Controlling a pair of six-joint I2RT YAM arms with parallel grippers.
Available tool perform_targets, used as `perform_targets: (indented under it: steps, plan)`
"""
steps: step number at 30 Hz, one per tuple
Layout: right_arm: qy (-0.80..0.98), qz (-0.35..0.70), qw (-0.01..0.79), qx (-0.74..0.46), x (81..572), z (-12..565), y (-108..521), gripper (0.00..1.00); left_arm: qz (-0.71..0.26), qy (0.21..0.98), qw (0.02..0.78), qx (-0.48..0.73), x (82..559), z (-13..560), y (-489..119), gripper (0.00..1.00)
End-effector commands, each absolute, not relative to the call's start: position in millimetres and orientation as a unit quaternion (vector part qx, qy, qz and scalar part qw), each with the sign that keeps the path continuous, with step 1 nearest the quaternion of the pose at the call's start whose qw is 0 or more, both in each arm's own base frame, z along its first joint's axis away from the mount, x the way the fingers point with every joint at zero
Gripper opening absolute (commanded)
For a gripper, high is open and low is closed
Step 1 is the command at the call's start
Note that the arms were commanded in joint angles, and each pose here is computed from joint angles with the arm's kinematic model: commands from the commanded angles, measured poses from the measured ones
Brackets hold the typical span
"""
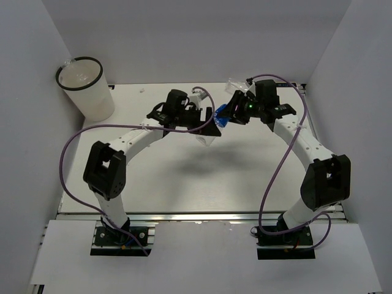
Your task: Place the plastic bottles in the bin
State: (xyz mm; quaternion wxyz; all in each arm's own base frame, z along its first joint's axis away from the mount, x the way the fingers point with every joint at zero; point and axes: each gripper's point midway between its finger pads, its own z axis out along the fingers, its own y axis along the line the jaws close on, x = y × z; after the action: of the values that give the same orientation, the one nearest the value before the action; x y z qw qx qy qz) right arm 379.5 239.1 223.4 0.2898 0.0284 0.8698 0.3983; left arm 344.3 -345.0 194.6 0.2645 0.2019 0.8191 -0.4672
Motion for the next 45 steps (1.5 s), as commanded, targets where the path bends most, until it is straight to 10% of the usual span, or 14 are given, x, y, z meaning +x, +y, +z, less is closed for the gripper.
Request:
perform_targets:
  steps: [1,7,13,19,28,35,42,45]
  plan:
    - [0.859,0.42,0.292,0.002,376.2,250.0,248.7,0.22,-0.429,0.819,0.295,0.241,345.0,209.0,-356.0,0.98]
    - [0.868,0.411,0.28,-0.007,375.3,254.1,250.9,0.22,-0.424,0.814,0.304,0.254,345.3,208.0,-363.4,0.94]
    - [0.861,0.402,0.311,-0.026,382.3,273.8,248.6,0.89,-0.39,0.821,0.334,0.251,360.8,216.2,-357.8,0.23]
    - [0.855,0.362,0.371,0.003,409.4,330.2,225.7,0.89,-0.32,0.831,0.41,0.198,408.7,230.8,-318.3,0.14]
    - [0.855,0.341,0.387,0.05,423.2,324.2,177.8,0.89,-0.049,0.794,0.605,-0.036,521.7,338.9,-65.5,0.27]
    - [0.886,0.273,0.366,0.086,411.9,278.5,141.0,0.89,0.163,0.656,0.699,-0.235,521.9,432.7,126.2,0.32]
    - [0.892,0.256,0.362,0.091,405.9,267.6,125.7,0.89,0.216,0.624,0.695,-0.284,542.7,423.8,203.8,0.37]
    - [0.893,0.253,0.359,0.096,407.2,267.8,121.1,0.89,0.235,0.61,0.695,-0.299,554.8,409.6,222.4,0.54]
